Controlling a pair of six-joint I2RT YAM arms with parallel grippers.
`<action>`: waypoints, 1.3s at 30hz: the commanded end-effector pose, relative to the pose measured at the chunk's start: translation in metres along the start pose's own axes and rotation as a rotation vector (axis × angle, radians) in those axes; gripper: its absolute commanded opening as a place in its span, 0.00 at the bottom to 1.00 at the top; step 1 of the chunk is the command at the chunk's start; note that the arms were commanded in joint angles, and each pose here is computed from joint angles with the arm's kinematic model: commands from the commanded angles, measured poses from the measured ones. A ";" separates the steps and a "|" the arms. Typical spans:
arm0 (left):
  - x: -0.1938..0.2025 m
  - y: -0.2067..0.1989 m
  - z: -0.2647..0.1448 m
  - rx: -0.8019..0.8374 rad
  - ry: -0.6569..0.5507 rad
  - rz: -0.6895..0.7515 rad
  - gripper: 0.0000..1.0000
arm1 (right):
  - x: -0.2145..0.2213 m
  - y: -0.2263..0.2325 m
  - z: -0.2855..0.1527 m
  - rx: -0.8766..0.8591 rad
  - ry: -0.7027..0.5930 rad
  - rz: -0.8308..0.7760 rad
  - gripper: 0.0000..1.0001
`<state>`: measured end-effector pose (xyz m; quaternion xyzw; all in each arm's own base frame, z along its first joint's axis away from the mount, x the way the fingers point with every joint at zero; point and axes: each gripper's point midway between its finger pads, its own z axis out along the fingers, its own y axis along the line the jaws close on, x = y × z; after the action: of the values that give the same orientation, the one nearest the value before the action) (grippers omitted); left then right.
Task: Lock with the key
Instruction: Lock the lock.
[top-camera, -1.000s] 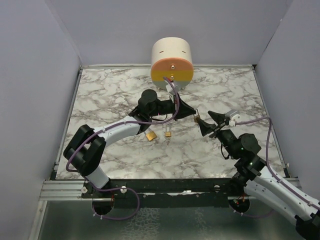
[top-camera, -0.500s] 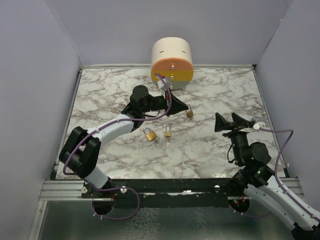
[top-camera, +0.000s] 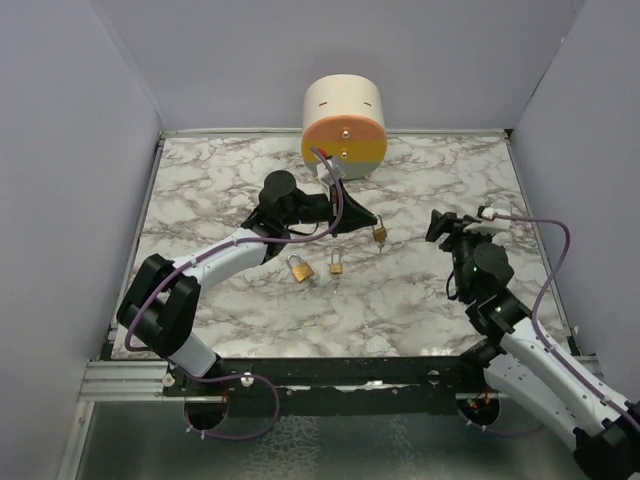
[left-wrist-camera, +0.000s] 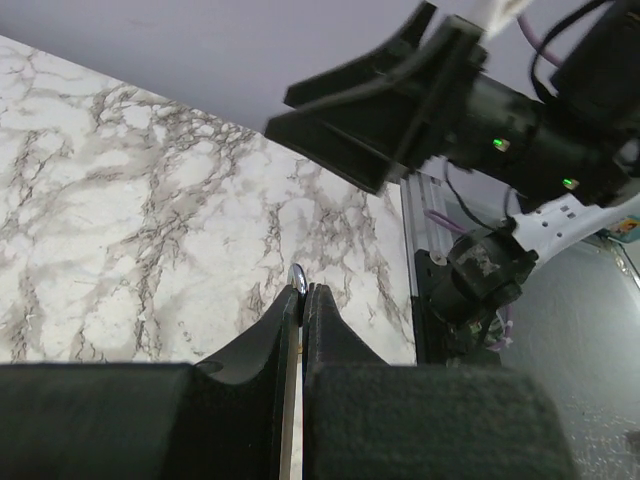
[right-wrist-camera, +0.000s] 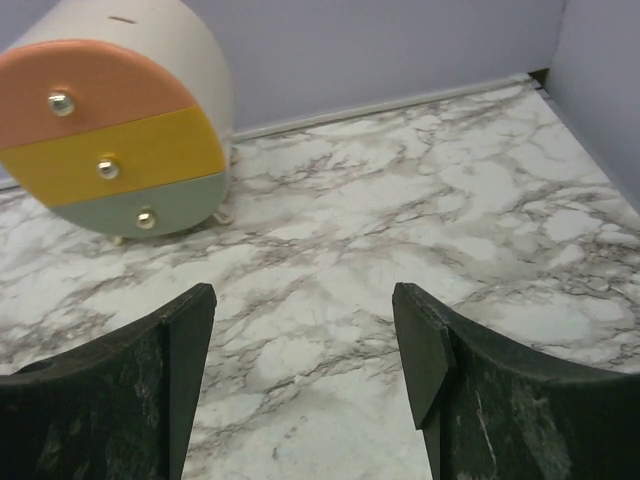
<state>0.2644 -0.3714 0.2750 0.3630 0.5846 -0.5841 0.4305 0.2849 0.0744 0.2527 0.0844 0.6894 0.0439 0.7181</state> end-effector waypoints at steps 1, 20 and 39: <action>-0.025 -0.024 -0.003 0.071 -0.034 0.079 0.00 | 0.001 -0.014 0.035 -0.058 0.055 0.108 0.69; -0.024 -0.016 0.012 0.122 -0.010 0.065 0.00 | 0.024 0.048 -0.032 -0.748 0.016 0.074 0.41; -0.025 -0.023 0.039 0.208 -0.027 0.037 0.00 | 0.040 0.076 -0.061 -1.001 0.084 0.112 0.48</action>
<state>0.2611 -0.4074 0.2928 0.3945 0.5387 -0.6276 0.4004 0.2377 0.1554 0.2200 -0.2165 0.6236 0.3978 0.6372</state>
